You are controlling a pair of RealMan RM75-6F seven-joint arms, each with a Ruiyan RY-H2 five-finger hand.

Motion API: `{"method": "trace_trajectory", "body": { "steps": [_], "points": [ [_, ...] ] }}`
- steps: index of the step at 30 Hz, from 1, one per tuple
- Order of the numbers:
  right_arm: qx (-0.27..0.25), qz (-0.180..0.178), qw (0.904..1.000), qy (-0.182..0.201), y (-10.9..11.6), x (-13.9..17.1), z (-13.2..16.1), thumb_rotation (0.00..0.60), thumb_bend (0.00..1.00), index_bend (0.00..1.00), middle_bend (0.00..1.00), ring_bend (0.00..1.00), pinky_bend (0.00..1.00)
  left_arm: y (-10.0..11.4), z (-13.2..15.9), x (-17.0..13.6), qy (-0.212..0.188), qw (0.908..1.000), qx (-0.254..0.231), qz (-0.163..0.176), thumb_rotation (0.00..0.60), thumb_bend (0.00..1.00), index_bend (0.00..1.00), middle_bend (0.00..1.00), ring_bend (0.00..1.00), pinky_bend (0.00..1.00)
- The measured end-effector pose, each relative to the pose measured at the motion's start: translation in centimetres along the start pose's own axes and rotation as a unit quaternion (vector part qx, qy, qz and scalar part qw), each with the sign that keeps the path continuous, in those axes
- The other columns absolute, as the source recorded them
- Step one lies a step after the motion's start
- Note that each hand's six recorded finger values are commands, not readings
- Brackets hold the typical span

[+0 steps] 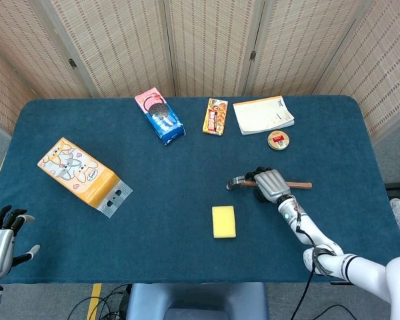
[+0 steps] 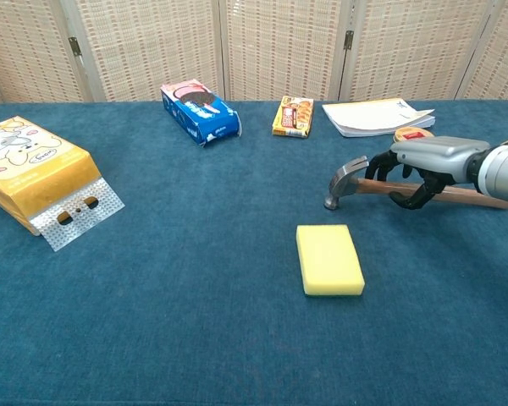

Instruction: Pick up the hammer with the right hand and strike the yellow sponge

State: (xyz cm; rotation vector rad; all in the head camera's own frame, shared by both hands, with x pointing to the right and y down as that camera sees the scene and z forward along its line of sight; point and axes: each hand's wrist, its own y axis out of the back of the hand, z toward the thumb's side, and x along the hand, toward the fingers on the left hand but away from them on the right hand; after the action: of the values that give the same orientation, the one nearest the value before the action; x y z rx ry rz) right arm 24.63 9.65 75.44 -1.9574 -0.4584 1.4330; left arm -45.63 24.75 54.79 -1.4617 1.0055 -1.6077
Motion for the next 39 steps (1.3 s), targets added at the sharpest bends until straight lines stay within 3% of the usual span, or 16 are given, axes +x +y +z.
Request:
{"method": "trace_trajectory", "body": {
  "steps": [12, 17, 39],
  "points": [
    [-0.010, 0.009, 0.9999, -0.008, -0.5, -1.0, 0.3, 0.600, 0.52, 0.32, 0.40, 0.17, 0.27, 0.1, -0.5, -0.2, 0.005, 1.0000, 0.004, -0.003, 0.600, 0.18, 0.37, 0.29, 0.15, 0.20],
    [-0.015, 0.012, 0.9997, -0.012, -0.7, -1.2, 0.2, 0.600, 0.48, 0.33, 0.42, 0.17, 0.27, 0.0, -0.6, -0.3, 0.005, 1.0000, 0.005, -0.005, 0.600, 0.18, 0.37, 0.28, 0.15, 0.20],
    [-0.020, 0.002, 0.9996, -0.022, -0.6, -1.7, -0.2, 0.600, 0.47, 0.44, 0.49, 0.20, 0.27, -0.2, -0.7, -0.4, 0.006, 0.9999, 0.009, -0.011, 0.600, 0.18, 0.36, 0.29, 0.15, 0.20]
  ]
}}
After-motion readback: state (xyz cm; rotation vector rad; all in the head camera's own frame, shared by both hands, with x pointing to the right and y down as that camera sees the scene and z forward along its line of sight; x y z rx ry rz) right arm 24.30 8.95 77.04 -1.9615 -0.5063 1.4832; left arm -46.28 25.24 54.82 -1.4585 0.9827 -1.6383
